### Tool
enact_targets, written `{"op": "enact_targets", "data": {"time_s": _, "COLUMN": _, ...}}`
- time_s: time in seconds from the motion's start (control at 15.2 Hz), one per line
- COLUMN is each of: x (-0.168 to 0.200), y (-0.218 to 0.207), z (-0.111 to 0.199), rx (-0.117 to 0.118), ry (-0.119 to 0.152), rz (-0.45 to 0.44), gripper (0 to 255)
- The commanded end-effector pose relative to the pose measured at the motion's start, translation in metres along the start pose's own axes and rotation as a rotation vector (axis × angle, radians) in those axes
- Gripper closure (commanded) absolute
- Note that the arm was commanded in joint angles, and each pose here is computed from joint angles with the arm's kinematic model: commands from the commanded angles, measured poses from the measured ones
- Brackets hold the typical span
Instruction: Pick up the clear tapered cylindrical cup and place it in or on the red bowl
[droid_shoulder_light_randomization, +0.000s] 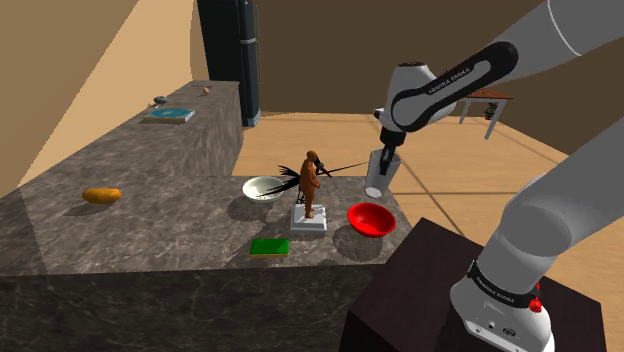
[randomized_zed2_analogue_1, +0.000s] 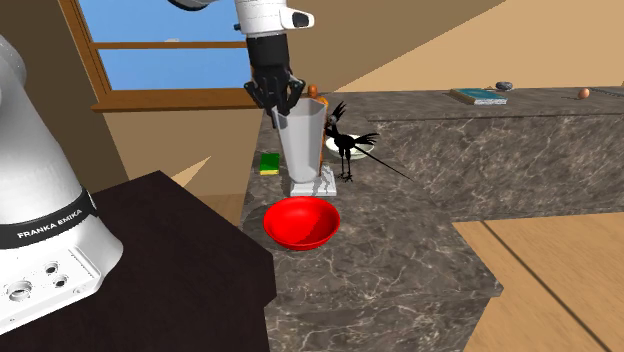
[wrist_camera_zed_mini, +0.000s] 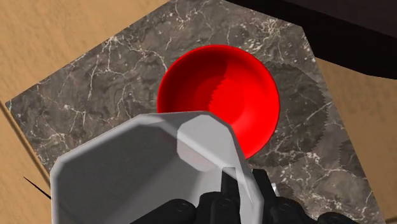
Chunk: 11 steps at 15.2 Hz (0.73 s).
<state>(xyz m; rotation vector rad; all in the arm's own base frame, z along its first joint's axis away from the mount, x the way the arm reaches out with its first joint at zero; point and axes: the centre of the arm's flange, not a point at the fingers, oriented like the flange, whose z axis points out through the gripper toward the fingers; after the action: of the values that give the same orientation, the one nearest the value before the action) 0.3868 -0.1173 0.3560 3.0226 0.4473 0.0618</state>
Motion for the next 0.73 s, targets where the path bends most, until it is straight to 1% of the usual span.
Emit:
{"op": "enact_targets", "data": {"time_s": 0.0, "x": -0.004, "y": -0.003, "z": 0.008, "rx": 0.0, "ry": 0.0, "rz": 0.0, "gripper": 255}}
{"op": "enact_targets", "data": {"time_s": 0.66, "x": -0.005, "y": -0.007, "z": 0.061, "rx": 0.0, "ry": 0.0, "rz": 0.0, "gripper": 255}}
